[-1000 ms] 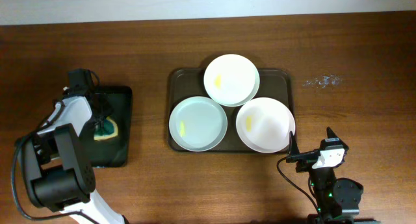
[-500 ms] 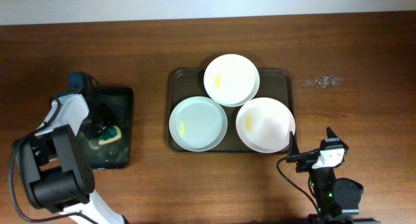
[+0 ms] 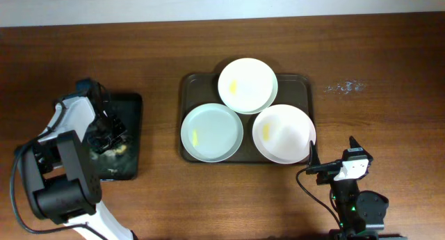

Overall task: Clean dirty plates on tray and stack at the side
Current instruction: 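Rub the sponge around the wet basin with the left gripper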

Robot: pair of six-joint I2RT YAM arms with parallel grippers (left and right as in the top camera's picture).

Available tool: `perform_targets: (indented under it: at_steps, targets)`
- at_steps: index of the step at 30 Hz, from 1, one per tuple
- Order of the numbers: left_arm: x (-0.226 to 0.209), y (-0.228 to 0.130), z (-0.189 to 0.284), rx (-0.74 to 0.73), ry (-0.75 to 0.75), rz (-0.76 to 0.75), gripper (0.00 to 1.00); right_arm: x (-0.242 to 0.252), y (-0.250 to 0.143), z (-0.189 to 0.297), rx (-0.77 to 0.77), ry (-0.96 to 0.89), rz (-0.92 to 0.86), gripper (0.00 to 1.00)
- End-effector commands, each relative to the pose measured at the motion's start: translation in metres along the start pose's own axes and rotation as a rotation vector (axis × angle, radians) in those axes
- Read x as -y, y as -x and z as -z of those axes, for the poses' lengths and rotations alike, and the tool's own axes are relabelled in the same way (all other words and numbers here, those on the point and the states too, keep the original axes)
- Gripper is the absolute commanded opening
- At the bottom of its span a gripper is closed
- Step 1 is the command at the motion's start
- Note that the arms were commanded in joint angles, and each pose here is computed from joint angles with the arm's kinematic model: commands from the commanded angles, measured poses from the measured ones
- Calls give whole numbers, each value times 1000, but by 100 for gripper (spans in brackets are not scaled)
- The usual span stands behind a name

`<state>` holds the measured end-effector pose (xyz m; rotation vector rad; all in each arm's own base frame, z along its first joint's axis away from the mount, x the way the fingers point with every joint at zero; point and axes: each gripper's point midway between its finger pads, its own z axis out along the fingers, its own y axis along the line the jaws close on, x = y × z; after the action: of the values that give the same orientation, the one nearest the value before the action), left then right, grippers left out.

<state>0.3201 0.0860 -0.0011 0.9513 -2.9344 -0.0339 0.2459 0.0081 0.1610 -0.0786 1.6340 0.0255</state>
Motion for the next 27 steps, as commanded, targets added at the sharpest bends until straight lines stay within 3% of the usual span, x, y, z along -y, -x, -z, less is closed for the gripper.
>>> perform_targets:
  at_steps: [1, 2, 5, 8, 10, 11, 12, 13, 14, 15, 16, 17, 18, 19, 27]
  targets:
    - [-9, 0, -13, 8, 50, -1, 41, 2, -3, 0, -5, -11, 6, 99]
    - [-7, 6, -13, 32, 40, 0, 99, 2, -3, 0, -5, -11, 6, 98]
    - [-12, 24, -4, 100, 82, 4, 99, 2, -3, 0, -5, -11, 6, 98]
    - [2, 36, 1, 135, 15, 6, 100, 2, -3, 0, -5, -11, 6, 98]
    - [20, 43, 2, 156, -80, 1, 84, 2, -3, 0, -5, -11, 6, 98]
    - [24, 45, 3, 163, -103, 0, 65, 2, -3, 0, -5, -11, 6, 98]
    - [25, 46, 3, 167, -106, -1, 38, 2, -3, 0, -5, -11, 6, 98]
    - [25, 46, 3, 166, -106, 0, 18, 2, -3, 0, -5, -11, 6, 98]
    - [24, 45, 3, 162, -104, 0, 7, 2, -3, 0, -5, -11, 6, 98]
    - [24, 44, 3, 155, -102, 0, 5, 2, -3, 0, -5, -11, 6, 98]
    - [22, 41, 4, 141, -96, 0, 11, 2, -3, 0, -5, -11, 6, 98]
    - [22, 39, 7, 130, -92, 0, 30, 2, -3, 0, -5, -11, 6, 98]
    - [22, 40, 11, 124, -90, -1, 86, 2, -3, 0, -5, -11, 6, 98]
    - [23, 43, 17, 127, -90, 0, 100, 2, -3, 0, -5, -11, 6, 98]
    - [32, 75, 30, 255, -116, 2, 95, 2, -3, 0, -5, -11, 6, 98]
